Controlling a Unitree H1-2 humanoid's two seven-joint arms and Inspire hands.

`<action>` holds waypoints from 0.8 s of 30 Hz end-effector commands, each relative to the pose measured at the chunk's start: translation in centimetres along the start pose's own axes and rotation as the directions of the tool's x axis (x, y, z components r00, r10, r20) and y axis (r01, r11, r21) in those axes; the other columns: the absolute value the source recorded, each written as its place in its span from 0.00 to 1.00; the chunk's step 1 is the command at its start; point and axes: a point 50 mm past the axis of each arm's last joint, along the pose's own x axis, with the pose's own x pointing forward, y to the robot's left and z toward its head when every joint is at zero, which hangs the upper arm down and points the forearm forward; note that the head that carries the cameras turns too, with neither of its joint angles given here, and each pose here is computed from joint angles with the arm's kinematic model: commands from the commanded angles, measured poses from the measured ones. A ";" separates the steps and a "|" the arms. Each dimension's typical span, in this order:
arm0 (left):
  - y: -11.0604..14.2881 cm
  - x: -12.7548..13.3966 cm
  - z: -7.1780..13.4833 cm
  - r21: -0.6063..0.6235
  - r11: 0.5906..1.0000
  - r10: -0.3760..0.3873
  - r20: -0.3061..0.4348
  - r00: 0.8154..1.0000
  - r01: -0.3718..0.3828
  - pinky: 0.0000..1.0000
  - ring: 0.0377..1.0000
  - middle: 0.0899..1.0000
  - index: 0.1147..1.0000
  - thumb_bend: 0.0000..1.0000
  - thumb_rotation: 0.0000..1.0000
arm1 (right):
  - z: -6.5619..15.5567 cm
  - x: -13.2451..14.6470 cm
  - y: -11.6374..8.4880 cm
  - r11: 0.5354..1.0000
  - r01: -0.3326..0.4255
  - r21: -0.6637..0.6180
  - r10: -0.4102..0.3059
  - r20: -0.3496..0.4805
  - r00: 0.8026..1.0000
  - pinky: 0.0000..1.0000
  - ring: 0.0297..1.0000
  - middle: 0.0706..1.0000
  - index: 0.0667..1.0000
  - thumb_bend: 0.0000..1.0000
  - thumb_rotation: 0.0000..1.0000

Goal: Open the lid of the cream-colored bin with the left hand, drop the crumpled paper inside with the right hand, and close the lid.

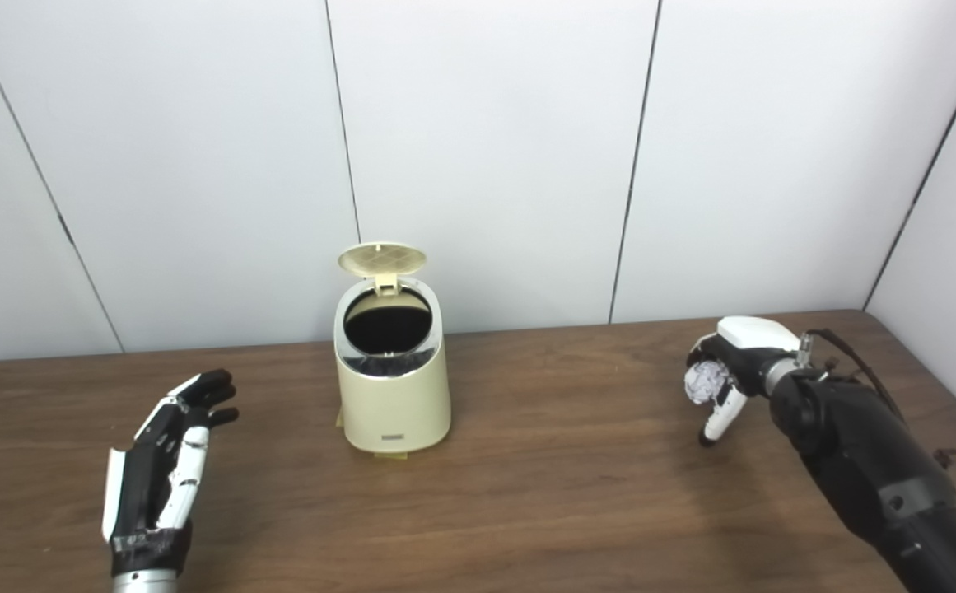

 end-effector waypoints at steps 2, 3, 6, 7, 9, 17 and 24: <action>1.0 -2.6 -1.0 0.033 0.999 0.003 -0.036 0.999 -0.002 0.72 0.78 0.78 0.75 0.31 0.63 | -0.1 0.5 -3.7 0.998 0.069 -0.008 -0.069 0.014 0.998 0.66 0.76 0.79 0.75 0.92 0.12; 1.0 -2.6 -1.0 0.034 0.999 0.003 -0.036 0.999 -0.002 0.72 0.78 0.78 0.75 0.31 0.63 | -0.1 0.5 -3.7 0.998 0.070 -0.008 -0.070 0.018 0.997 0.65 0.75 0.78 0.74 0.91 0.10; 1.1 -2.8 -0.9 0.037 0.999 0.004 -0.036 0.999 -0.002 0.71 0.77 0.77 0.74 0.30 0.63 | 0.0 0.6 -3.6 0.996 0.084 -0.010 -0.084 0.021 0.996 0.62 0.72 0.75 0.72 0.88 0.04; 1.1 -2.8 -0.9 0.040 0.999 0.005 -0.036 0.999 -0.003 0.71 0.77 0.77 0.75 0.30 0.63 | 0.1 0.6 -3.5 0.995 0.097 -0.009 -0.097 0.022 0.995 0.62 0.71 0.73 0.70 0.87 0.02; 1.1 -2.9 -0.9 0.046 0.999 0.004 -0.036 0.999 -0.002 0.71 0.77 0.77 0.74 0.31 0.64 | -0.1 0.9 -3.2 0.990 0.141 -0.016 -0.140 0.032 0.990 0.55 0.62 0.65 0.64 0.83 0.00; 1.4 -3.0 -0.9 0.053 0.999 0.001 -0.037 0.999 0.001 0.70 0.77 0.77 0.74 0.29 0.64 | 0.1 1.1 -2.3 0.961 0.277 -0.017 -0.276 0.061 0.959 0.35 0.42 0.42 0.46 0.53 0.00; 1.6 -3.1 -1.0 0.061 0.998 -0.002 -0.042 0.999 0.004 0.71 0.77 0.77 0.74 0.32 0.65 | 0.2 0.8 -2.4 0.966 0.257 0.027 -0.258 0.070 0.964 0.36 0.44 0.44 0.45 0.53 0.00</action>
